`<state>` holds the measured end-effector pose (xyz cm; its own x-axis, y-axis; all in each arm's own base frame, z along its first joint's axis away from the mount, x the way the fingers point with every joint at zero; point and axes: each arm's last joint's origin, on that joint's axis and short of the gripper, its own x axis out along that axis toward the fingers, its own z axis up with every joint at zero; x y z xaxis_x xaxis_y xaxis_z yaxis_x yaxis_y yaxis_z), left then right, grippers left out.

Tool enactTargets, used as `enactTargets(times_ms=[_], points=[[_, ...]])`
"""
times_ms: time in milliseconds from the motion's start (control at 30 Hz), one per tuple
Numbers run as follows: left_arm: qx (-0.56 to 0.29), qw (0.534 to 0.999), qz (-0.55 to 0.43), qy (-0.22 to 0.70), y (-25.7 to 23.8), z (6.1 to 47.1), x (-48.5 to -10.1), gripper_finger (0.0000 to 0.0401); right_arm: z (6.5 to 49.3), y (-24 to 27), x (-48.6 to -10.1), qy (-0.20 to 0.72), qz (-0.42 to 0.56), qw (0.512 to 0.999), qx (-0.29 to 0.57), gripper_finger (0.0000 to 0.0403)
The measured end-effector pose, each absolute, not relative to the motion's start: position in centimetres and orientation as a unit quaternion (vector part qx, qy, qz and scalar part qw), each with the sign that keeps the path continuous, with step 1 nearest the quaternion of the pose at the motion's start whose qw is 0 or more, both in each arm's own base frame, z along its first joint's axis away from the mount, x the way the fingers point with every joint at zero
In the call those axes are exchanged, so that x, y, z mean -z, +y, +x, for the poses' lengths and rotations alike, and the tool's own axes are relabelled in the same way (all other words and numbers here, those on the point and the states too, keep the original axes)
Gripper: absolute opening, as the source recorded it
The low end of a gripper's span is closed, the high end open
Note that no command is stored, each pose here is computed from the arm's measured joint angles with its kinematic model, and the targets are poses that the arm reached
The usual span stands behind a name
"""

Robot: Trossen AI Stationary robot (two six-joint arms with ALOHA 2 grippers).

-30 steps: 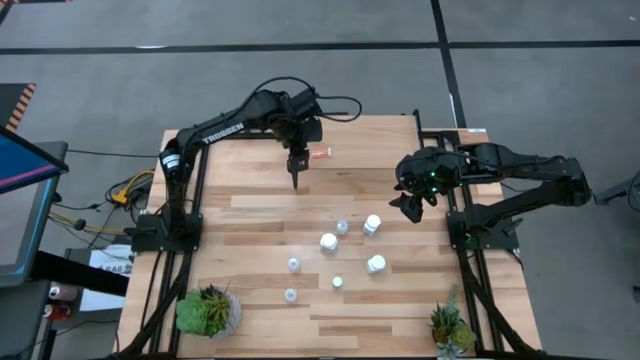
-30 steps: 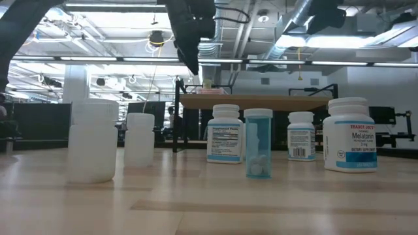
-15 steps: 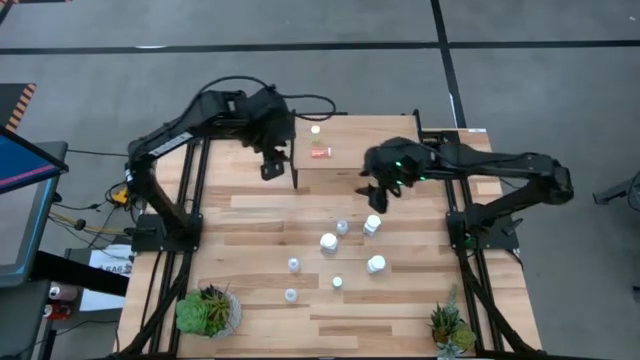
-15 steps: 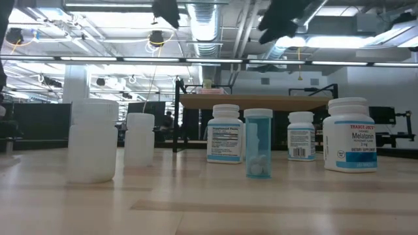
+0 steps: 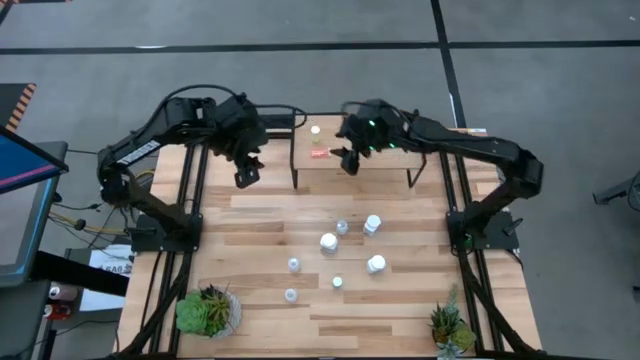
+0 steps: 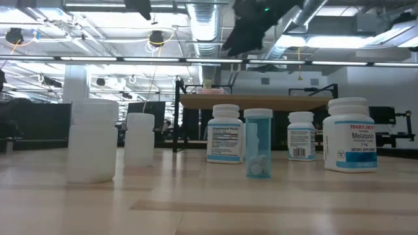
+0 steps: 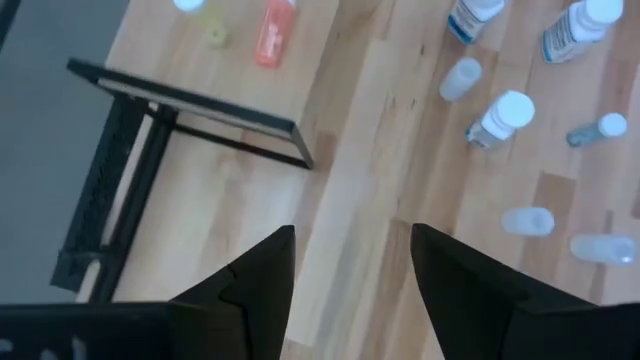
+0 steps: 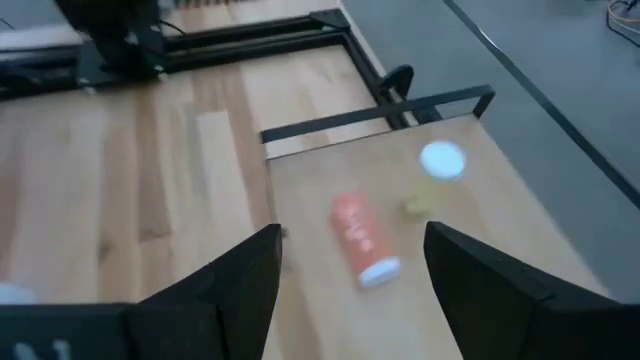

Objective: Pick and place medicine bottles onto shelf by color
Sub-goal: Put the orange pill bottle on the shelf

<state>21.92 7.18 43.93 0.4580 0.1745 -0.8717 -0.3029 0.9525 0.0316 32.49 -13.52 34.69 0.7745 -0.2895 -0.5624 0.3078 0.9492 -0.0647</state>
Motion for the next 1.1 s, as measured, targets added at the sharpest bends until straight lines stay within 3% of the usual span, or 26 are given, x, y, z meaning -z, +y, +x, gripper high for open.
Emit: enactTargets(times_ms=[200, 433, 833, 1100], points=[[-0.142, 0.855, -0.082, 0.493, 5.7, 19.7, -43.1, 0.0187, 35.3, -15.9, -35.1, 0.373, 0.004, 0.918, 0.134, 0.027], [-0.139, 0.883, -0.096, 0.438, 4.1, 17.3, -40.1, 0.0187, 37.1, -17.3, -32.9, 0.457, 0.011, 0.884, 0.102, 0.027], [-0.118, 0.947, -0.112, 0.277, 2.4, 14.5, -36.2, 0.0187, 38.0, -17.6, -31.1, 0.482, 0.0, 0.873, 0.074, 0.027], [-0.126, 0.945, -0.133, 0.271, 2.2, 14.1, -35.1, 0.0187, 37.8, -18.1, -30.2, 0.485, -0.005, 0.872, 0.073, 0.027]])
